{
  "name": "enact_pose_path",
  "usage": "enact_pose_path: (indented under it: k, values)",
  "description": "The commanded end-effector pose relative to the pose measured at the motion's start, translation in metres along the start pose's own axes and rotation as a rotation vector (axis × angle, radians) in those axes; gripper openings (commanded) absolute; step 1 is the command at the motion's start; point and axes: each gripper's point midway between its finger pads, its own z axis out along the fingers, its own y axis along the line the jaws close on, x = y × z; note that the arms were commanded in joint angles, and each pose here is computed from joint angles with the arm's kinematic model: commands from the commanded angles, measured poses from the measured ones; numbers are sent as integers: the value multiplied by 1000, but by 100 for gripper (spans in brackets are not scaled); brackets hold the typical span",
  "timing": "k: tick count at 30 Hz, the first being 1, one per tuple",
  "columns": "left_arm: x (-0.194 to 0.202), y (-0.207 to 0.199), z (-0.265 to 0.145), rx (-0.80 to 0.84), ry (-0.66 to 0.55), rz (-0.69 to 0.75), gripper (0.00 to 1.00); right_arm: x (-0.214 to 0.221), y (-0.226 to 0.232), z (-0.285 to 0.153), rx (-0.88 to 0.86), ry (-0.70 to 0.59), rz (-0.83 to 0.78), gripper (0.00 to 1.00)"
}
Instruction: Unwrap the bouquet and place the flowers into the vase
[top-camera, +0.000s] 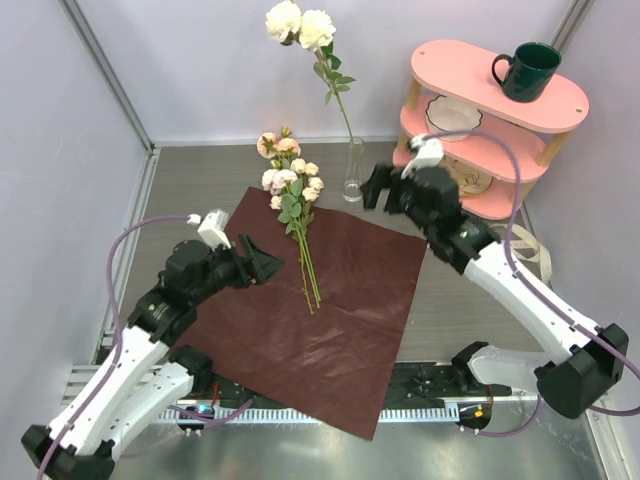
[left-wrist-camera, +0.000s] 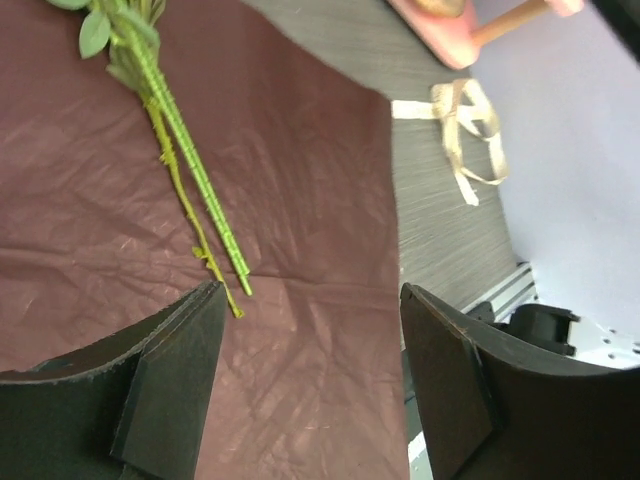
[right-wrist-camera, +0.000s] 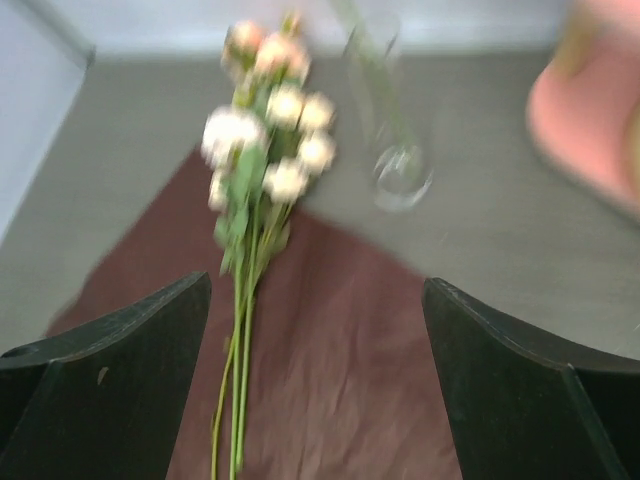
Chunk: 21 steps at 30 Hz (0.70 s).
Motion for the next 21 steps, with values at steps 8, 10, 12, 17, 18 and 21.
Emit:
enact_pose_path:
  k: [8, 10, 12, 17, 18, 21]
  values:
    - [-14, 23, 92, -185, 142, -17, 64, 190, 26, -47, -195, 383, 85, 93]
    - [-14, 35, 118, -241, 191, -1, 59, 192, 20, -49, -175, 379, 84, 93]
    - [-8, 56, 142, -310, 239, 2, 53, 191, 17, -50, -162, 375, 80, 93]
    - [-15, 83, 179, -441, 308, 48, 42, 191, 18, -55, -176, 379, 85, 93]
    - [-16, 85, 183, -454, 321, 52, 40, 193, 16, -56, -173, 383, 84, 93]
    - [-13, 95, 197, -492, 358, 72, 34, 194, 11, -61, -167, 375, 76, 93]
